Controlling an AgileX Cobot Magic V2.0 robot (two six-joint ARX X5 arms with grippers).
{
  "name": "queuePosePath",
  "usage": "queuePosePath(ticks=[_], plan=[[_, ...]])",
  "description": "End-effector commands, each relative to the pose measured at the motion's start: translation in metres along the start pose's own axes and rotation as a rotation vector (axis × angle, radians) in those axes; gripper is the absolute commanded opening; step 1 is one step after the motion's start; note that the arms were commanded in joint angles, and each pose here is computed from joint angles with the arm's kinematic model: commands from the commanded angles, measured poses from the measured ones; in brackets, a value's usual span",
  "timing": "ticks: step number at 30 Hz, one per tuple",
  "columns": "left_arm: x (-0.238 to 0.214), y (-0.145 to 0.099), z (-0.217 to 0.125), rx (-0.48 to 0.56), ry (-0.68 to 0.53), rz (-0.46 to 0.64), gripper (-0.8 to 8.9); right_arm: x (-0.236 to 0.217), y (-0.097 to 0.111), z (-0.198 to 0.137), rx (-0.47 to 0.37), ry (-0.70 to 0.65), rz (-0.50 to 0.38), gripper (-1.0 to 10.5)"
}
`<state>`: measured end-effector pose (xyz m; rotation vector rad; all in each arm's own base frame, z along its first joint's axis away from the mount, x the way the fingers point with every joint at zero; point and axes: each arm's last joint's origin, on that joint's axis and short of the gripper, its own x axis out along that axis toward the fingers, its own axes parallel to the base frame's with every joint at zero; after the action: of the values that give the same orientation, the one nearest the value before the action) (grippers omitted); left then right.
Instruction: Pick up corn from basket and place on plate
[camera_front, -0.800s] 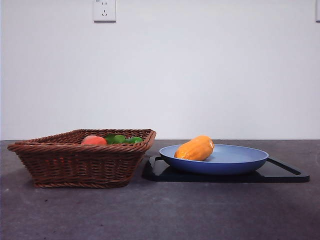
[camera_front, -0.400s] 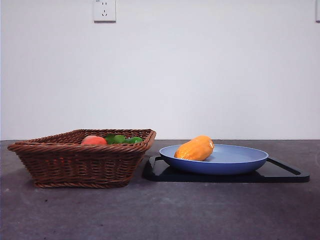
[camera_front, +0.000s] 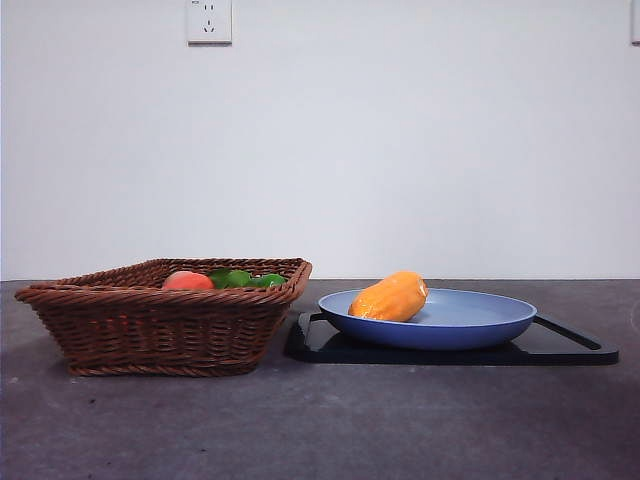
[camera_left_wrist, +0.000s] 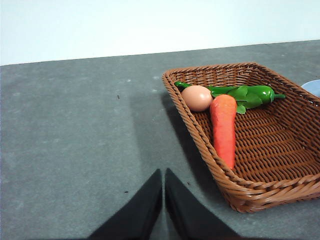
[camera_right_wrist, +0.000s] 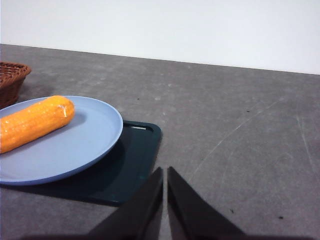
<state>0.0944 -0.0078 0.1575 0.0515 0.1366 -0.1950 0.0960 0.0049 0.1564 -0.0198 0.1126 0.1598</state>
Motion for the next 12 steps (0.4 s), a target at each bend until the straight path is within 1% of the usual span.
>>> queuePosePath(ticks=[1, 3, 12], plan=[[0.0026, 0.0001, -0.0083, -0.008, 0.019, 0.001, 0.08, 0.0004, -0.0002, -0.0040, 0.018, 0.026, -0.005, 0.0], [0.0026, 0.0001, -0.0083, -0.008, 0.019, 0.001, 0.08, 0.0004, -0.0001, -0.0058, 0.021, 0.045, -0.004, 0.0], [0.0026, 0.0001, -0.0083, -0.008, 0.018, 0.001, 0.08, 0.0004, -0.0002, -0.0049, 0.019, 0.036, -0.005, 0.0]])
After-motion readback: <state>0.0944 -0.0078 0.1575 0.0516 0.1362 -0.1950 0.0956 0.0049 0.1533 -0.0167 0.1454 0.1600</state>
